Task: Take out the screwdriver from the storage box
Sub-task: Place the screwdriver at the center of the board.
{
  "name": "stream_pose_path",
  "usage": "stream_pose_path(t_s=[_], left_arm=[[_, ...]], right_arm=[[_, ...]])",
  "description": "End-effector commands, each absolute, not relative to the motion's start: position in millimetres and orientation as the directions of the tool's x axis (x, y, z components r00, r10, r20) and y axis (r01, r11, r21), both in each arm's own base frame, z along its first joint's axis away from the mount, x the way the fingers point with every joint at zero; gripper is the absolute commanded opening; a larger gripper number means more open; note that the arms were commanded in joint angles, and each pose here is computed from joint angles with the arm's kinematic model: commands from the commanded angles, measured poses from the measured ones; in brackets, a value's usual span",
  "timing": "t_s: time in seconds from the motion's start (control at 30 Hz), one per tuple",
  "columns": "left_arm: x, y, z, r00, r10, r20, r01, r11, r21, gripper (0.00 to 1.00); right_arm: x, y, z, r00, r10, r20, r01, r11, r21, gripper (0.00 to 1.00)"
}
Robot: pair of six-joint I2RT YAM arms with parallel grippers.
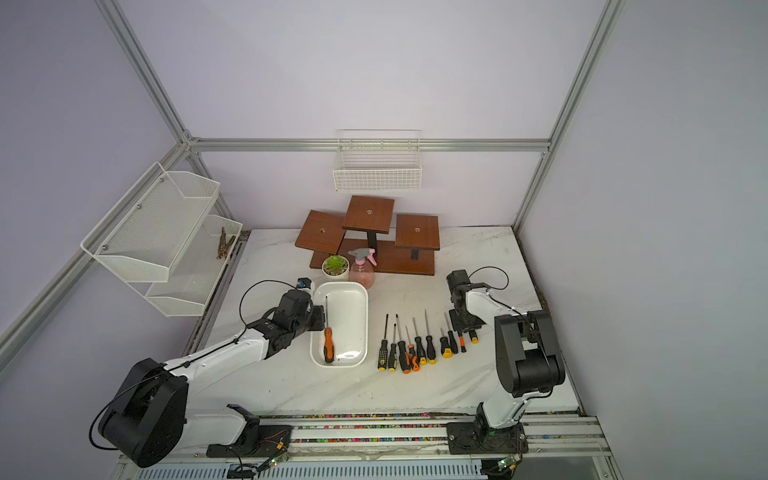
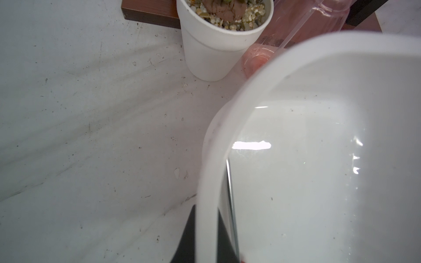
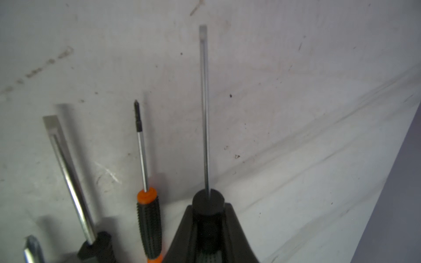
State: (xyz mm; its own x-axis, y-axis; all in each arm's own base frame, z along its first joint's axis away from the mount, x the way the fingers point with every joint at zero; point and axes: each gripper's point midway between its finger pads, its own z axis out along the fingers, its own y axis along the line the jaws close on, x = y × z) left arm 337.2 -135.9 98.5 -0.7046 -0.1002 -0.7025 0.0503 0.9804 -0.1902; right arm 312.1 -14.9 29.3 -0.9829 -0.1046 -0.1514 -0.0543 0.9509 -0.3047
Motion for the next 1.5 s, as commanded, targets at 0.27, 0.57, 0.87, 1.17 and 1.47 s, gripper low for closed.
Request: stream_pose_path(t_s=[0.27,0.57,0.87,1.17,1.47], left_arm=[[350,-139,114,-0.655,-0.120,-0.746,0.068,0.974,-0.216,0.00],[352,-139,114,-0.656,-0.115,-0.746,0.066,0.976,-0.209,0.00],[354,-139,112,-0.659,-0.112,-0.744,0.064,0.977,-0.204,0.00],[355,-139,112,-0.660,-0.114,-0.743,0.061,0.977,-0.204,0.00],[355,-139,112,-0.659,-0.115,-0.743,0.060,0.977,-0.205,0.00]], right_arm=[[319,-13,26,-0.985,-0.098,-0.145,-0.057,0.962,-0.267,0.00],[319,-12,18,-0.989,-0.084,-0.123,-0.053,0.970,-0.239,0.00],[320,-9,16,-0.990,-0.076,-0.121,-0.049,0.975,-0.215,0.08],[320,-9,19,-0.990,-0.067,-0.126,-0.040,0.977,-0.209,0.24],[322,-8,27,-0.986,-0.057,-0.154,-0.026,0.980,-0.199,0.40]])
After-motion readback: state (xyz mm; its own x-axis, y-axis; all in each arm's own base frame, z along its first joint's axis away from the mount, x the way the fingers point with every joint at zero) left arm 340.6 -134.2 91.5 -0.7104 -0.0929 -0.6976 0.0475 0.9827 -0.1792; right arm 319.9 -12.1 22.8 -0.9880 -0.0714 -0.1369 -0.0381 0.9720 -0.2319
